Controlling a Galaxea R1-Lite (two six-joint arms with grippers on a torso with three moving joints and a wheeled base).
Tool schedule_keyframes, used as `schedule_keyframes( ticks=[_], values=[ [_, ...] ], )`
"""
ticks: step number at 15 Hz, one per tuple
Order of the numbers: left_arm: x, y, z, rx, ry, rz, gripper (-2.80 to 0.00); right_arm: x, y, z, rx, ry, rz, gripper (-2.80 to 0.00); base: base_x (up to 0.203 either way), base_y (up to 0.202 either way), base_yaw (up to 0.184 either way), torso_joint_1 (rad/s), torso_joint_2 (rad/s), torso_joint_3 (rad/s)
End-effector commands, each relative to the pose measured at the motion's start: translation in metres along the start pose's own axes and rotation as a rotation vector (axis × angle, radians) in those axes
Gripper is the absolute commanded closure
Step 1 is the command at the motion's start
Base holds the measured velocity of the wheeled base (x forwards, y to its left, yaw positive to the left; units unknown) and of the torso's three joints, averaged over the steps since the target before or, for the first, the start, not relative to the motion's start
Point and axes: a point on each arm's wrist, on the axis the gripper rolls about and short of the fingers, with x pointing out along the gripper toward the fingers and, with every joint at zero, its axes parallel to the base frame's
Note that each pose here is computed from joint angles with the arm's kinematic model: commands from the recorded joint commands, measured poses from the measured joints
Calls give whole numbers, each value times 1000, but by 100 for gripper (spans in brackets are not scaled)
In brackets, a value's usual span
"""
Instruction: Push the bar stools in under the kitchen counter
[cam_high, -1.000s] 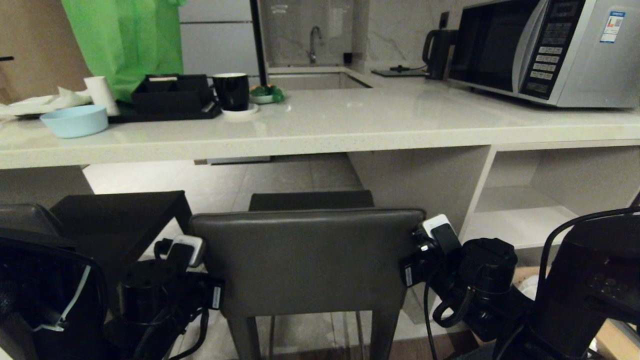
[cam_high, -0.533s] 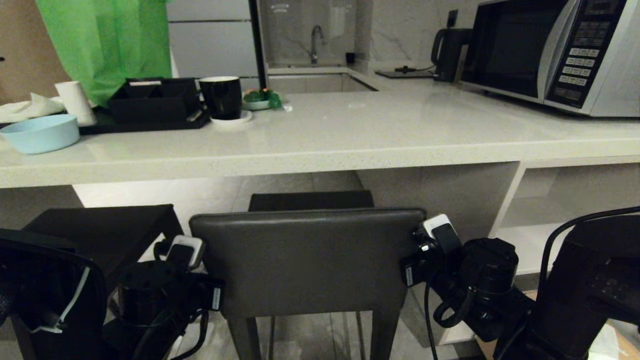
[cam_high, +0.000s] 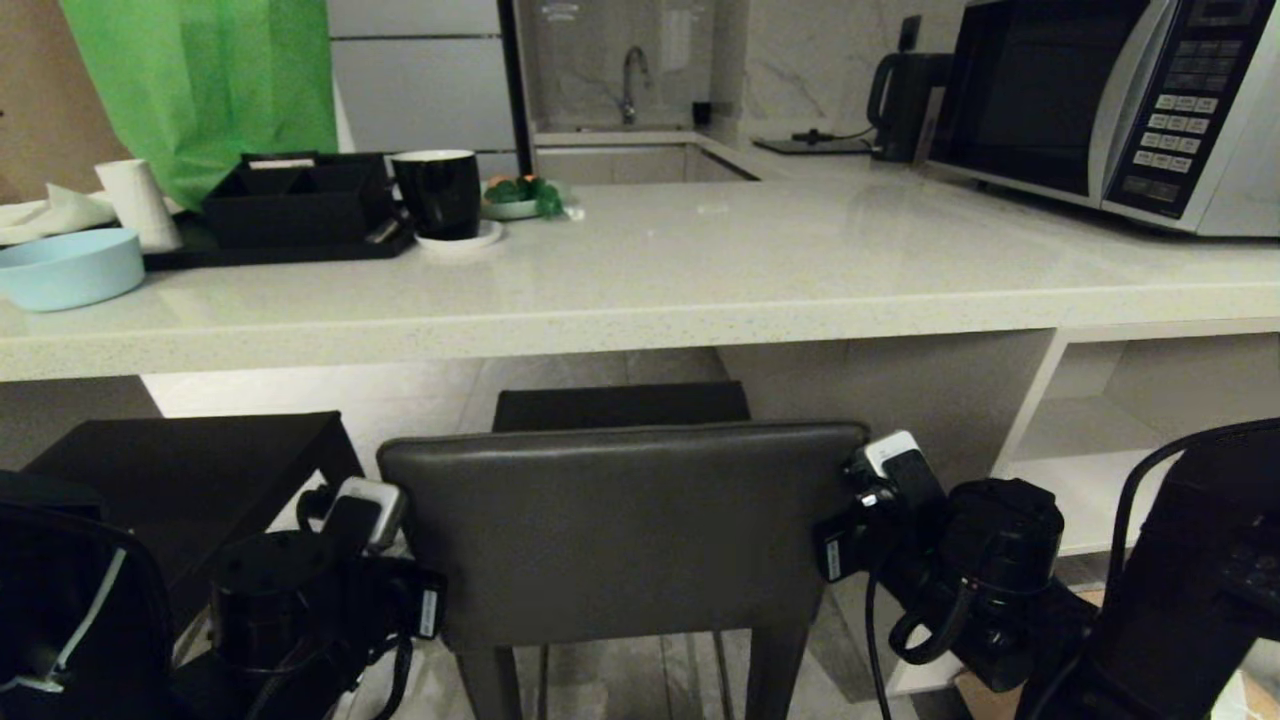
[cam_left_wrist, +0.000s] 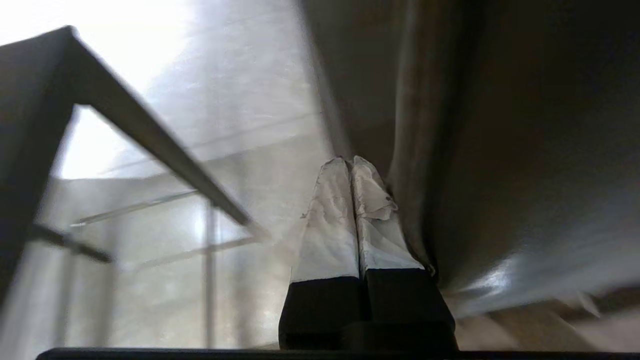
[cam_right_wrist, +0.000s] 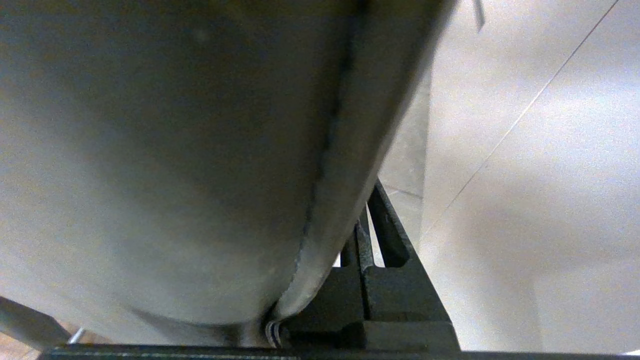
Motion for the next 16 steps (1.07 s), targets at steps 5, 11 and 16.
schedule_keyframes(
  ticks=[5, 11, 16],
  values=[
    [-23, 37, 1, -100, -10, 132, 0, -32, -68, -3, 67, 24, -141, 0, 0, 0, 0, 0, 0, 0],
    [-56, 61, 36, -145, -225, 225, 0, -81, -78, 38, 73, -133, -240, 0, 0, 0, 0, 0, 0, 0],
    [-117, 70, 64, -106, -433, 281, 0, -166, -81, 88, 38, -307, -370, 0, 0, 0, 0, 0, 0, 0]
  ],
)
